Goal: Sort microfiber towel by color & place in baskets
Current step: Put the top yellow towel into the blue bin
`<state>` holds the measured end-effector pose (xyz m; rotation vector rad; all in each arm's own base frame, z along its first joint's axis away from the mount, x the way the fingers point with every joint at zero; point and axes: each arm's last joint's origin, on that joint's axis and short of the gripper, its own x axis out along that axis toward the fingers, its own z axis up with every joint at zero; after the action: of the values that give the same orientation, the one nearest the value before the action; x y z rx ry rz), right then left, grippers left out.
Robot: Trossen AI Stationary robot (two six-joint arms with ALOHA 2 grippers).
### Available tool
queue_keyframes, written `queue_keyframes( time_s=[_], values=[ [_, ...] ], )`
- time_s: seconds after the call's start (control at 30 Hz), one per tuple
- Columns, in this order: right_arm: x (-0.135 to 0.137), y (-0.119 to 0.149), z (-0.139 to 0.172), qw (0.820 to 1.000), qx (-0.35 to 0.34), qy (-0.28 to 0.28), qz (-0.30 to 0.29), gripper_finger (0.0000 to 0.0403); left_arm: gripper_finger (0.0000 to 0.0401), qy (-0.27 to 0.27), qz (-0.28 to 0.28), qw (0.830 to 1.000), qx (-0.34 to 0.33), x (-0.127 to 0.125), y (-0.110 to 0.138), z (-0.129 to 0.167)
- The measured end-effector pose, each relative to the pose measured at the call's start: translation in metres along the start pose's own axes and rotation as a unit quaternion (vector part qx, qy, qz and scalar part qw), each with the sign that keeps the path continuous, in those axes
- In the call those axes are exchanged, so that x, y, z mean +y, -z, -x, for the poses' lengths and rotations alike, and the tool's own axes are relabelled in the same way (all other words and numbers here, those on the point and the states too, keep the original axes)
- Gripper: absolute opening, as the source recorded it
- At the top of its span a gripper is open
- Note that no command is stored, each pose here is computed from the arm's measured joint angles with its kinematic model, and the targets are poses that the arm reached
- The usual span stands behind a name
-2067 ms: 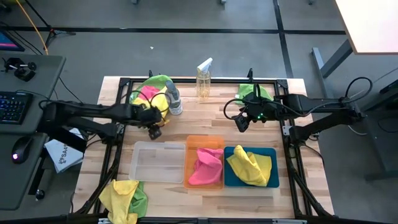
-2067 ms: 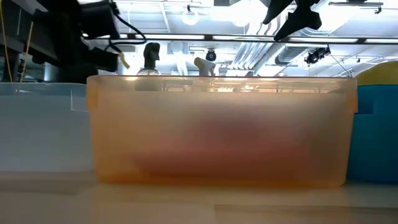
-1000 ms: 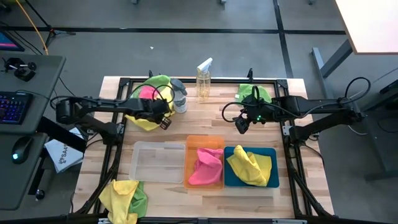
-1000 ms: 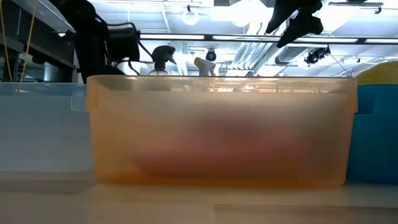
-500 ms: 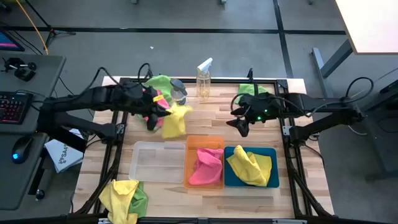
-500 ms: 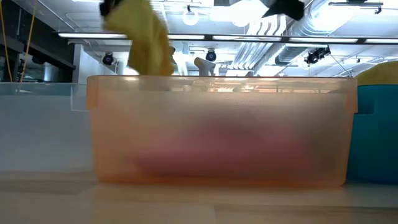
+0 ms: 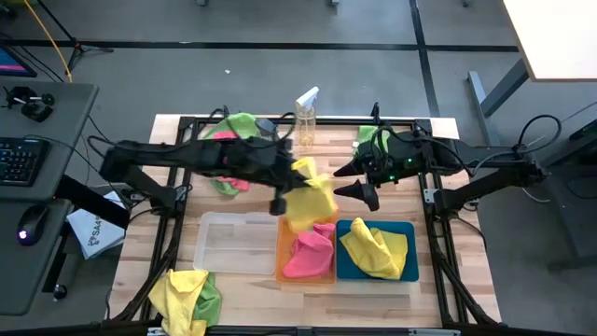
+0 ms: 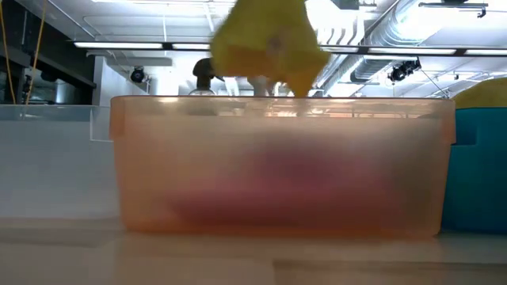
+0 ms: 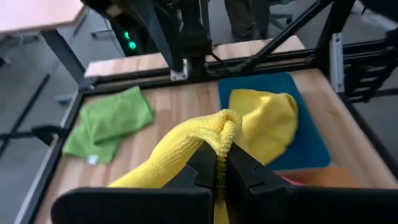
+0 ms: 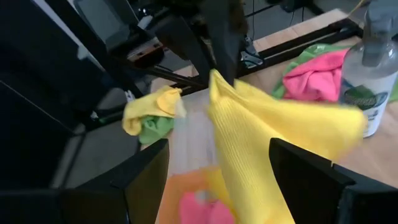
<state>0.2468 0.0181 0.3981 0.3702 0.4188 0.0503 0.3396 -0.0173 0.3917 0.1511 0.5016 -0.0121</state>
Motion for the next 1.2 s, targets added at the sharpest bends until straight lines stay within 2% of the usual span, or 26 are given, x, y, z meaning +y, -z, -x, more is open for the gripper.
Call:
queue_keyframes(
  time_s=[0.1, 0.27, 0.5, 0.6, 0.7, 0.77, 0.83, 0.97, 1.0, 1.1, 1.2],
  values=[
    [0.003, 0.003, -0.002, 0.999, -0.006, 0.027, 0.037, 0.0273, 0.0, -0.003, -0.016, 1.0, -0.013, 0.003, -0.013, -0.007],
    [0.003, 0.006, -0.002, 0.99, -0.017, 0.106, 0.087, 0.0273, 0.0, -0.001, -0.034, 0.998, -0.049, 0.006, -0.032, 0.003],
    [0.005, 0.003, -0.005, 0.99, -0.029, 0.09, 0.107, 0.0273, 0.0, -0.004, -0.031, 0.997, -0.07, 0.007, -0.037, 0.007],
    [0.007, 0.004, -0.012, 0.992, -0.023, 0.066, 0.107, 0.0273, 0.0, -0.005, -0.031, 0.997, -0.077, 0.007, -0.038, 0.005],
    [0.005, 0.006, -0.025, 0.993, -0.012, 0.067, 0.094, 0.0264, 0.0, -0.008, -0.03, 0.995, -0.092, 0.007, -0.041, 0.003],
    [0.004, 0.009, -0.033, 0.994, -0.001, 0.068, 0.087, 0.0242, 0.0, -0.01, -0.029, 0.994, -0.106, 0.007, -0.043, 0.004],
    [0.007, 0.01, -0.039, 0.995, 0.002, 0.056, 0.087, 0.0199, 0.0001, -0.015, -0.026, 0.993, -0.111, 0.008, -0.044, 0.005],
    [0.011, 0.012, -0.039, 0.995, 0.005, 0.049, 0.088, 0.0044, 0.0013, -0.024, -0.011, 0.993, -0.111, 0.008, -0.045, 0.007],
    [0.011, 0.012, -0.037, 0.995, 0.004, 0.048, 0.084, 0.0024, 0.0022, -0.023, -0.005, 0.994, -0.11, 0.009, -0.045, 0.01],
    [0.011, 0.011, -0.026, 0.997, 0.006, 0.05, 0.063, 0.002, 0.0056, -0.022, 0.006, 0.996, -0.087, 0.009, -0.041, 0.015],
    [0.008, 0.017, -0.007, 0.996, 0.04, 0.063, 0.051, 0.0007, 0.0095, -0.051, 0.011, 0.999, -0.015, 0.01, -0.028, 0.026]
  ],
)
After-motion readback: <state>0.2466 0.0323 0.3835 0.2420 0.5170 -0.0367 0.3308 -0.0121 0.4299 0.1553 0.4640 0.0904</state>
